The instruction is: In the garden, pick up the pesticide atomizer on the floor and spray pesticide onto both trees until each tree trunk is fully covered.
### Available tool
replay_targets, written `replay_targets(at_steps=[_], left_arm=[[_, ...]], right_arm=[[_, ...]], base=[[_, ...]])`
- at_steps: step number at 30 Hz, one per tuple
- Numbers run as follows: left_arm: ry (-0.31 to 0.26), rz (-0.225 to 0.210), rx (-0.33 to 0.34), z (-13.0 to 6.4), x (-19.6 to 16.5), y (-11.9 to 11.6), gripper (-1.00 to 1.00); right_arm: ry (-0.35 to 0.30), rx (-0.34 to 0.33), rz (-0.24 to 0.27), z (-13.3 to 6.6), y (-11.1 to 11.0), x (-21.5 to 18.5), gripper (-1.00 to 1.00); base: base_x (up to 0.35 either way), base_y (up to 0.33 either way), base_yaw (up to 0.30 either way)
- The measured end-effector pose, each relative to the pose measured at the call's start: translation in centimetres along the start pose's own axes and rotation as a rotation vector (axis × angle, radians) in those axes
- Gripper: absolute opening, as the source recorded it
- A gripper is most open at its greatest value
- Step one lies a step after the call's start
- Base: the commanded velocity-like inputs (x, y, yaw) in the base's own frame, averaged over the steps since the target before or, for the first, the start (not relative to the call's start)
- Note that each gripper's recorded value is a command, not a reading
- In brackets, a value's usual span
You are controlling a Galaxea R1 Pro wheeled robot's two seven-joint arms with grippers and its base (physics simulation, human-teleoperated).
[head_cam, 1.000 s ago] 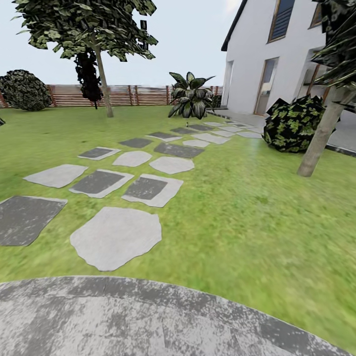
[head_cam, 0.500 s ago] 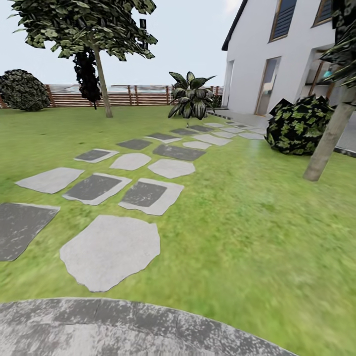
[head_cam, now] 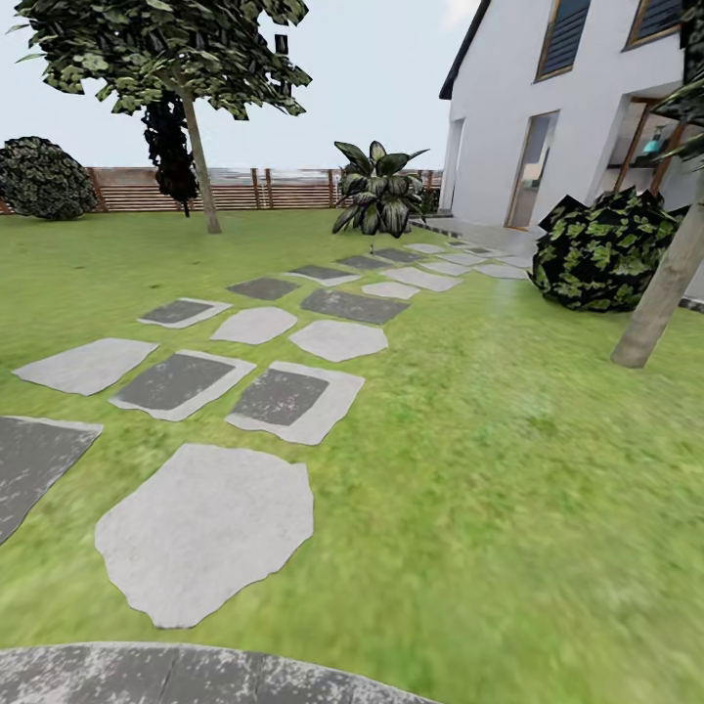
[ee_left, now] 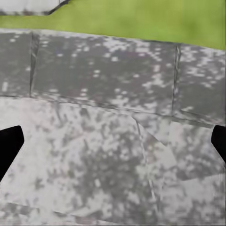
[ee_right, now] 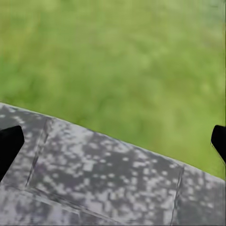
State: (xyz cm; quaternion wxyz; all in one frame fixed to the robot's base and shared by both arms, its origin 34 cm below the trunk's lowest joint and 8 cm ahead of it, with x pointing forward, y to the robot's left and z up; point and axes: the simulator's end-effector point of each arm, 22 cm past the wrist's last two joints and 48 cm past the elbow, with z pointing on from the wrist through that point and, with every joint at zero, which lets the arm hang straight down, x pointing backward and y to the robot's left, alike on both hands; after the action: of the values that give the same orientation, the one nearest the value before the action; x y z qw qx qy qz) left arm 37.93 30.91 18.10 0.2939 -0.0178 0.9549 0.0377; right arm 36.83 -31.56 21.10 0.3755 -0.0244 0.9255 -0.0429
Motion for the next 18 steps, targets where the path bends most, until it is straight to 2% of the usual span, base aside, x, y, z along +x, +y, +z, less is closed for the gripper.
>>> replay_targets(at_steps=[14, 18], left_arm=[[-0.001, 0.0, 0.0, 0.0, -0.02, 0.0, 1.0], [-0.002, 0.0, 0.0, 0.0, -0.05, 0.0, 1.0]], right_arm=[[0.0, -0.001, -0.001, 0.0, 0.04, 0.0, 1.0], [-0.001, -0.013, -0.018, 0.0, 0.35, -0.02, 1.0]], base=[[0.34, 0.0, 0.0], [0.34, 0.0, 0.0]])
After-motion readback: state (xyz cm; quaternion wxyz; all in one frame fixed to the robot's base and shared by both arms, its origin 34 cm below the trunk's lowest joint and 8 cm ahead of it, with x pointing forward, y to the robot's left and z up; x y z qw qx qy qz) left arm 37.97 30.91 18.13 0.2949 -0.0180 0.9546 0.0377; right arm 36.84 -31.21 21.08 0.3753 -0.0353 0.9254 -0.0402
